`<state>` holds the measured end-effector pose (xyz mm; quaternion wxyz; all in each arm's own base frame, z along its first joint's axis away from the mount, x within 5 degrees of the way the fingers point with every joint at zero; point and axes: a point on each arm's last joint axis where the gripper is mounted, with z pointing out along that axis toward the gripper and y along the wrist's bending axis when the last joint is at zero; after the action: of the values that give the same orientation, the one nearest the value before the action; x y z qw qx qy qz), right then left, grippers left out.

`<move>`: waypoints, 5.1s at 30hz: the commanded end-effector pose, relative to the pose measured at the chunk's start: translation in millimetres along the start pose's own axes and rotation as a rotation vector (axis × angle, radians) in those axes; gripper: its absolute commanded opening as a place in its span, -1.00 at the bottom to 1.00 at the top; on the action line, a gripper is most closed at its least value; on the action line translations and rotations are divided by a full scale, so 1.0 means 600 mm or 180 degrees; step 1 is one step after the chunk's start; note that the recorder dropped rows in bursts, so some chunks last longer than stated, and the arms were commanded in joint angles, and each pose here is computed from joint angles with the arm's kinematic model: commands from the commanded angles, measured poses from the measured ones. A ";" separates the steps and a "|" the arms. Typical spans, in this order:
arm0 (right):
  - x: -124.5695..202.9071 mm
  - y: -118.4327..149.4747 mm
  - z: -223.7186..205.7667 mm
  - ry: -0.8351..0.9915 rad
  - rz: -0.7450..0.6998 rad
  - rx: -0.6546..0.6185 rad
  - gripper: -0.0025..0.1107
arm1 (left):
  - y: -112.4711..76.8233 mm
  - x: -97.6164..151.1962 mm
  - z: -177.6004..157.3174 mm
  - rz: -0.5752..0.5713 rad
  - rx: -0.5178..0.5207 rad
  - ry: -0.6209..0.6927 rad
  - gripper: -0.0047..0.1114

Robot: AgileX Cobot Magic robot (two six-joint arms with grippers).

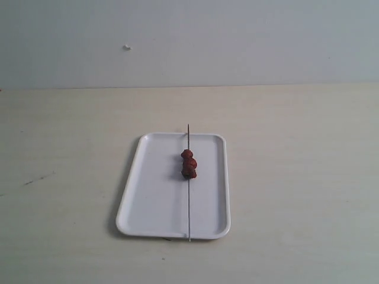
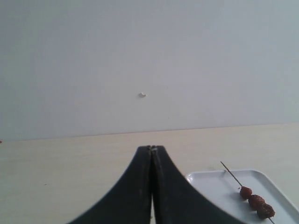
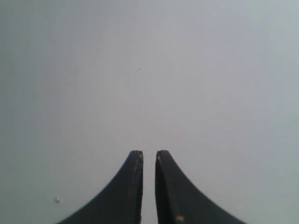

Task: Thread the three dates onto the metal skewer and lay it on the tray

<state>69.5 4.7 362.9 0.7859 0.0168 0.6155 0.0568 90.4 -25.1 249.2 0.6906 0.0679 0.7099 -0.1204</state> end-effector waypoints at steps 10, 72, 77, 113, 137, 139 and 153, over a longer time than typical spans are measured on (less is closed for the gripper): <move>0.106 -0.025 -0.053 0.0350 -0.0273 0.0441 -0.77 | 0.001 0.002 -0.001 0.0009 -0.0012 -0.0010 -0.92; 0.246 -0.040 -0.087 0.0858 -0.0129 0.0506 -0.77 | 0.002 0.001 -0.002 0.0371 -0.0031 -0.0029 -0.92; 0.246 -0.040 -0.087 0.0858 -0.0129 0.0506 -0.77 | 0.010 -0.005 -0.014 0.0323 -0.0215 -0.0160 -0.92; 0.246 -0.040 -0.087 0.0858 -0.0129 0.0506 -0.77 | -0.004 0.113 -0.058 0.0218 0.0109 0.0818 -0.92; 0.246 -0.040 -0.087 0.0858 -0.0129 0.0506 -0.77 | -0.004 0.113 -0.058 0.0218 0.0109 0.0818 -0.92; 0.246 -0.040 -0.087 0.0858 -0.0129 0.0506 -0.77 | -0.004 0.113 -0.058 0.0218 0.0109 0.0818 -0.92; 0.246 -0.040 -0.087 0.0858 -0.0129 0.0506 -0.77 | -0.004 0.113 -0.058 0.0218 0.0109 0.0818 -0.92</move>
<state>56.0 -4.5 205.6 0.6912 0.0598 0.7202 -0.0002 53.7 -23.0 183.4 0.5971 0.1195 0.7870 -0.0987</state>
